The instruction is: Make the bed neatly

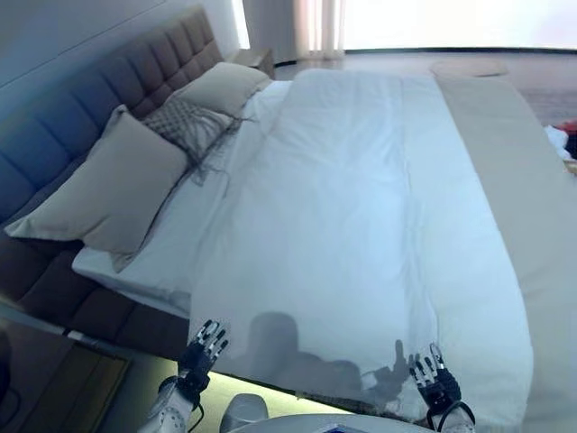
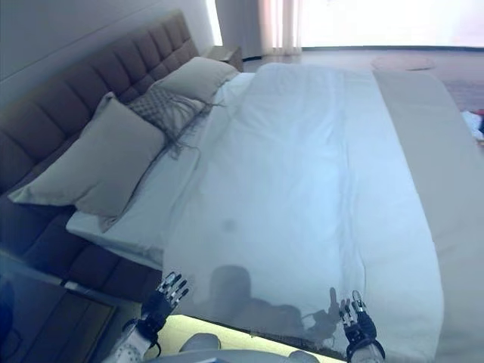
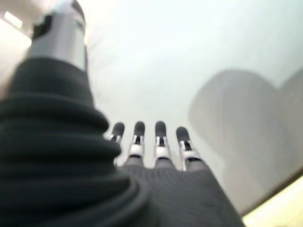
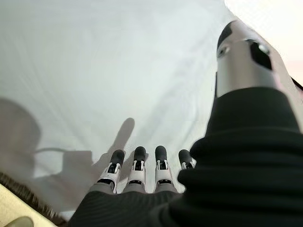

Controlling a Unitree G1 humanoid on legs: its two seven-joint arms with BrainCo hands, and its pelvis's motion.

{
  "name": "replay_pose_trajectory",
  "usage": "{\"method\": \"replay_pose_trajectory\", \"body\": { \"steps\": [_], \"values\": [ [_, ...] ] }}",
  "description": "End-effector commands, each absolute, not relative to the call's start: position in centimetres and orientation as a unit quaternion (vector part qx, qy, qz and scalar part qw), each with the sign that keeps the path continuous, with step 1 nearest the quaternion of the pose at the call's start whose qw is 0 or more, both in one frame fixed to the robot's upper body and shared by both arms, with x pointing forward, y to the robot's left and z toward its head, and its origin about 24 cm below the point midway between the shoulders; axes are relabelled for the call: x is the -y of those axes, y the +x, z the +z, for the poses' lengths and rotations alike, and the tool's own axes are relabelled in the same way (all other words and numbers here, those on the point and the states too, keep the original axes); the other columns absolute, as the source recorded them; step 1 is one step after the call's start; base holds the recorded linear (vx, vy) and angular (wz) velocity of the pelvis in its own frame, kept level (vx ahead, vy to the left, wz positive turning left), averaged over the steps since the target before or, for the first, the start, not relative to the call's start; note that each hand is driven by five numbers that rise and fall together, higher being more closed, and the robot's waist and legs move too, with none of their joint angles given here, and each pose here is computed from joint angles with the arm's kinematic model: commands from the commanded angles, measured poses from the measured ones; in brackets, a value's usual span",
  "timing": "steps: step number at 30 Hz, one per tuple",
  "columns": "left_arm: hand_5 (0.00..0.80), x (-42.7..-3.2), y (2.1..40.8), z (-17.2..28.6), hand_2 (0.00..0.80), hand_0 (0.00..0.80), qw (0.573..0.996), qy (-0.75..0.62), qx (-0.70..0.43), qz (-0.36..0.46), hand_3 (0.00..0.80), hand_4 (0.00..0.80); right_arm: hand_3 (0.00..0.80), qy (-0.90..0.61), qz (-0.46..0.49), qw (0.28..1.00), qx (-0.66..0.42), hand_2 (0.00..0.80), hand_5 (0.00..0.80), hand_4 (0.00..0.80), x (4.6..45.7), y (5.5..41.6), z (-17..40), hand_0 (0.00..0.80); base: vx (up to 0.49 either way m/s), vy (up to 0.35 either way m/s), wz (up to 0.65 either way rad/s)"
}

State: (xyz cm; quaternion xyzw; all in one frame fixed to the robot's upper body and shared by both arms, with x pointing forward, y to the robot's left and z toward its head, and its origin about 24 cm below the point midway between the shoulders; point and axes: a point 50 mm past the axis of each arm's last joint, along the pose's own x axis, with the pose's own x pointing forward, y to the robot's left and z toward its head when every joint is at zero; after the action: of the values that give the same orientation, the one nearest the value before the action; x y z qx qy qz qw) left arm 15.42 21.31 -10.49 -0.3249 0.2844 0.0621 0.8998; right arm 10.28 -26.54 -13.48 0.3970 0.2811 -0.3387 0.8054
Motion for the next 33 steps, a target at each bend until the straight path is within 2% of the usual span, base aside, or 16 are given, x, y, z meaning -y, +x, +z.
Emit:
{"method": "replay_pose_trajectory", "body": {
  "steps": [1, 4, 7, 10, 13, 18, 23, 28, 33],
  "values": [
    [0.000, -22.6, 18.3, -7.5, 0.000, 0.000, 0.926, -0.312, -0.208, 0.045, 0.000, 0.000, 0.000, 0.424, -0.336, 0.818, -0.195, 0.000, 0.000, 0.000, 27.7, 12.6, -11.6, 0.000, -0.061, 0.651, 0.11],
    [0.000, -22.3, 19.5, -6.9, 0.000, 0.000, 0.929, -0.305, -0.205, 0.031, 0.000, 0.000, 0.000, 0.438, -0.321, 0.820, -0.179, 0.000, 0.000, 0.000, 26.9, 14.3, -10.7, 0.000, -0.025, 0.672, 0.25],
    [0.000, -23.3, 18.9, -7.1, 0.000, 0.000, 0.939, -0.262, -0.217, 0.047, 0.000, 0.000, 0.000, 0.479, -0.321, 0.791, -0.203, 0.000, 0.000, 0.000, 24.9, 14.7, -10.9, 0.000, 0.109, 0.493, 0.43],
    [0.000, -24.8, 18.1, -6.5, 0.000, 0.000, 0.951, -0.218, -0.207, 0.065, 0.000, 0.000, 0.000, 0.480, -0.285, 0.801, -0.217, 0.000, 0.000, 0.000, 23.6, 15.0, -11.1, 0.000, 0.061, 0.320, 0.04],
    [0.000, -26.4, 18.7, -5.7, 0.000, 0.000, 0.973, -0.087, -0.191, 0.099, 0.000, 0.000, 0.000, 0.498, -0.265, 0.797, -0.216, 0.000, 0.000, 0.000, 22.9, 16.2, -11.0, 0.000, -0.031, 0.064, -0.43],
    [0.000, -27.1, 21.4, -3.5, 0.000, 0.000, 0.975, 0.106, -0.143, 0.133, 0.000, 0.000, 0.000, 0.469, -0.230, 0.816, -0.249, 0.000, 0.000, 0.000, 22.1, 16.4, -11.1, 0.000, 0.004, -0.018, -0.06],
    [0.000, -24.1, 25.3, -0.7, 0.000, 0.000, 0.949, 0.297, -0.041, 0.098, 0.000, 0.000, 0.000, 0.460, -0.215, 0.823, -0.255, 0.000, 0.000, 0.000, 21.6, 17.3, -10.7, 0.000, -0.058, -0.011, -0.07],
    [0.000, -19.5, 29.4, 3.0, 0.000, 0.000, 0.908, 0.397, 0.097, 0.089, 0.000, 0.000, 0.000, 0.449, -0.205, 0.841, -0.220, 0.000, 0.000, 0.000, 22.7, 20.5, -8.9, 0.000, -0.251, 0.144, -0.10],
    [0.000, -18.1, 31.3, 5.2, 0.000, 0.000, 0.870, 0.444, 0.173, 0.129, 0.000, 0.000, 0.000, 0.427, -0.185, 0.865, -0.186, 0.000, 0.000, 0.000, 23.0, 23.4, -6.6, 0.000, -0.198, 0.083, -0.41]
  ]
}}
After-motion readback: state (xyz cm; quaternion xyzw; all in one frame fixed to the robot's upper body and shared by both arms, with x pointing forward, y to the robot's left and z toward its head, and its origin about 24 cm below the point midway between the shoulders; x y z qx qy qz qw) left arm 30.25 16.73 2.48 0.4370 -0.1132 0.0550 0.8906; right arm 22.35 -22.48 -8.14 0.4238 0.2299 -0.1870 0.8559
